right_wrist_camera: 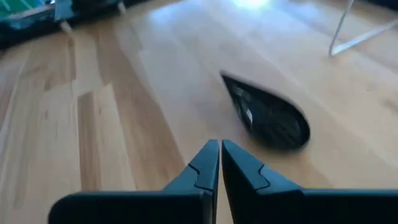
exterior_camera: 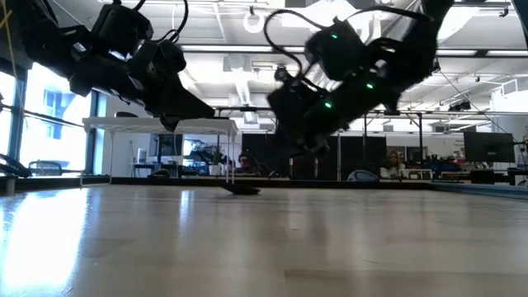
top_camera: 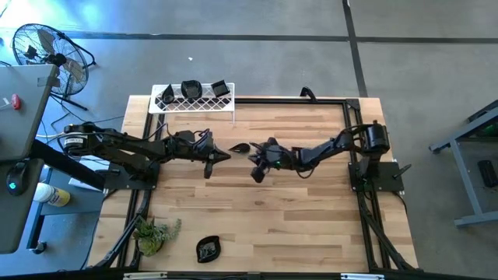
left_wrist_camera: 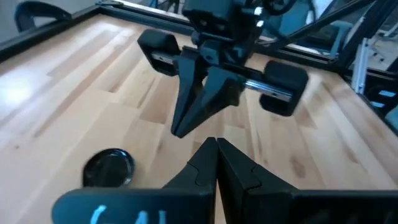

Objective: Pick & Place Mini shaped plates
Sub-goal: Stack the drop-shaped plate on top of the drop-shaped plates on the shelf

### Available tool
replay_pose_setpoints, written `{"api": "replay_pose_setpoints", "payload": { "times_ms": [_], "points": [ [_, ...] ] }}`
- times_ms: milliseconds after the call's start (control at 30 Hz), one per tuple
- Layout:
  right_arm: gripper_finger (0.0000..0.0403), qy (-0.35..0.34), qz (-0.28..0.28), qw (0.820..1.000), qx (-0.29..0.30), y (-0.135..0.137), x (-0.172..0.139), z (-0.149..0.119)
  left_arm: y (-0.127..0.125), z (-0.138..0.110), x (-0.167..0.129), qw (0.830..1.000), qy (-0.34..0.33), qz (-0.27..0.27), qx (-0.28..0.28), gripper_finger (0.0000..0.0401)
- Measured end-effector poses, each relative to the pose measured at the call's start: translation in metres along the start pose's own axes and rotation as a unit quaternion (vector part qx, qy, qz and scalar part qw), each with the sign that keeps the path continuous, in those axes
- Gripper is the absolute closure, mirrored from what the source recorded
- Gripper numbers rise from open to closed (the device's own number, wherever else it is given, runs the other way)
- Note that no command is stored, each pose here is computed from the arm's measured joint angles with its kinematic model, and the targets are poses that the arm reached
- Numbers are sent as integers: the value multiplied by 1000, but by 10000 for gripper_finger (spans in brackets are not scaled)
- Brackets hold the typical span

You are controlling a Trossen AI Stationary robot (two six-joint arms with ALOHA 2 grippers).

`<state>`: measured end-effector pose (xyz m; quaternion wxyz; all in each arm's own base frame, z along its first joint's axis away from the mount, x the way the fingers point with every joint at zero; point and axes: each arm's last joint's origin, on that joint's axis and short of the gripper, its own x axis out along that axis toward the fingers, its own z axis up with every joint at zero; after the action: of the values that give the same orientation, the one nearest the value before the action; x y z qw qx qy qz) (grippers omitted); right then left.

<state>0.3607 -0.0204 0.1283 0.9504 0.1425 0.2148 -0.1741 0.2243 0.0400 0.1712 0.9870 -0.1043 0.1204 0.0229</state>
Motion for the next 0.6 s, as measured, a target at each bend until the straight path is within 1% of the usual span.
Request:
{"api": "replay_pose_setpoints", "payload": {
  "times_ms": [67, 133, 267, 333, 400, 433, 500, 600],
  "points": [
    [388, -1, 1, 1000, 0, -6, -6, -8, -3, -1, 0, 1000, 2, -6, -16, 401],
    [393, -10, 3, 1000, -4, -9, -15, -10, -4, -1, 1, 999, 2, -9, -38, 401],
    [401, -21, -21, 999, -16, -22, -35, -10, -9, -2, 1, 995, 6, -13, -97, 401],
    [398, -29, -35, 999, -28, -29, -45, -10, -14, -3, 2, 994, 8, -13, -108, 401],
    [395, -40, -45, 998, -36, -35, -56, -8, -20, -5, 3, 994, 10, -7, -108, 400],
    [394, -44, -51, 997, -39, -38, -61, -8, -23, -6, 3, 993, 11, 3, -113, 398],
    [395, -50, -60, 996, -43, -45, -71, -11, -27, -9, 6, 989, 25, 46, -137, 390],
    [400, -57, -69, 995, -45, -54, -83, -15, -30, -11, 11, 973, 44, 116, -194, 367]
  ]
}}
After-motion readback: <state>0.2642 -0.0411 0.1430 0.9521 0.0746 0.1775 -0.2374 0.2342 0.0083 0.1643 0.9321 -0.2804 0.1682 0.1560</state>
